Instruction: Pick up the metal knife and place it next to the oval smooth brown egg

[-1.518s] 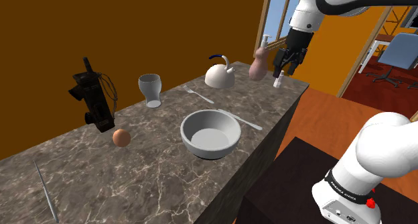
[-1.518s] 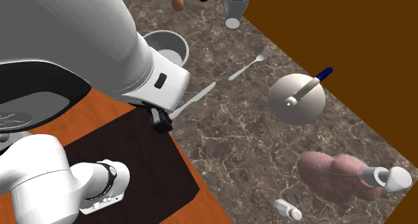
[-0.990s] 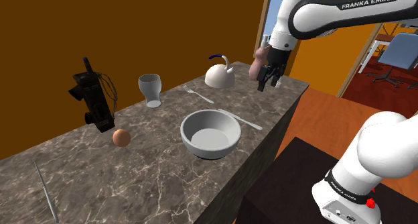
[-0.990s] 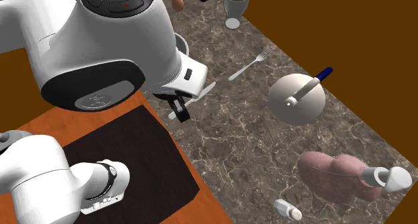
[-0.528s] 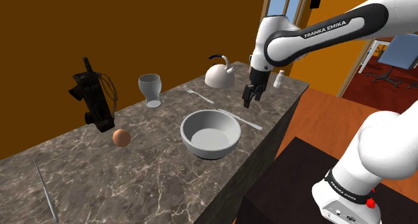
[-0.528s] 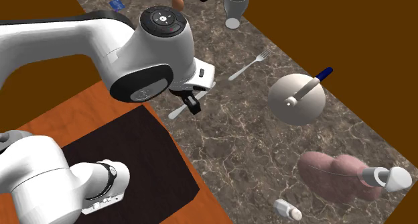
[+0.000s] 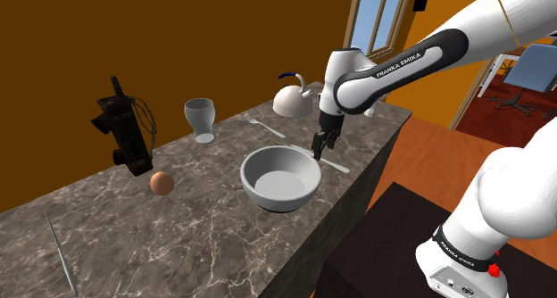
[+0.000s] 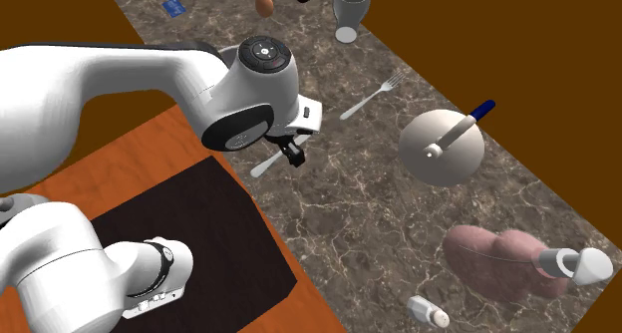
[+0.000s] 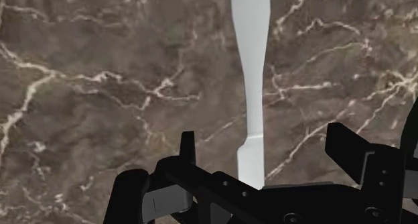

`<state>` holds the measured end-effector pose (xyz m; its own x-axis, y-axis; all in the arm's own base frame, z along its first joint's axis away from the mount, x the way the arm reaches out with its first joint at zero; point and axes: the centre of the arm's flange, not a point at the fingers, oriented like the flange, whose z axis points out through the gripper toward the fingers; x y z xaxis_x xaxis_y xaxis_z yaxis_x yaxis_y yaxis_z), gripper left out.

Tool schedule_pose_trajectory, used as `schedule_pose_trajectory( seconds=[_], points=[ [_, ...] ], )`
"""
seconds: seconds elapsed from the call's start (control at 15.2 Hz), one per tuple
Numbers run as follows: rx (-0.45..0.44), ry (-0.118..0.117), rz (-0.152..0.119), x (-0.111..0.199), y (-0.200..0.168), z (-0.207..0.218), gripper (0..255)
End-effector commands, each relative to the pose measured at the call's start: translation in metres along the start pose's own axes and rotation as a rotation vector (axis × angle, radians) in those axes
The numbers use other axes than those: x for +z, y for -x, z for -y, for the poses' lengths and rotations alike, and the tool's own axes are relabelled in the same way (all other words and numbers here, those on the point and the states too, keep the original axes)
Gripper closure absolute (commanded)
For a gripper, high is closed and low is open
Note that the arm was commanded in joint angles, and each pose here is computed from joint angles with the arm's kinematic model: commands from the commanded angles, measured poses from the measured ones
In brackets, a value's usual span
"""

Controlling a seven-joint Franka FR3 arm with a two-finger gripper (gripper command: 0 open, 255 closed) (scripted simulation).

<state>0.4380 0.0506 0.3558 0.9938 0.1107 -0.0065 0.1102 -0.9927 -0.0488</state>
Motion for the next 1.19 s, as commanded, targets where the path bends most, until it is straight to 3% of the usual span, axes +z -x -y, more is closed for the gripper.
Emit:
schedule_pose_trajectory(
  seconds=[0.0,0.66,0.73,1.12],
  points=[
    [-0.001,0.0,-0.001,0.0095,0.0004,0.0,0],
    [-0.001,0.0,-0.001,0.0177,0.0004,0.0,0],
    [-0.001,0.0,-0.001,0.0177,0.0004,0.0,255],
    [-0.001,0.0,-0.001,0.0164,0.0009,-0.0006,255]
  ],
)
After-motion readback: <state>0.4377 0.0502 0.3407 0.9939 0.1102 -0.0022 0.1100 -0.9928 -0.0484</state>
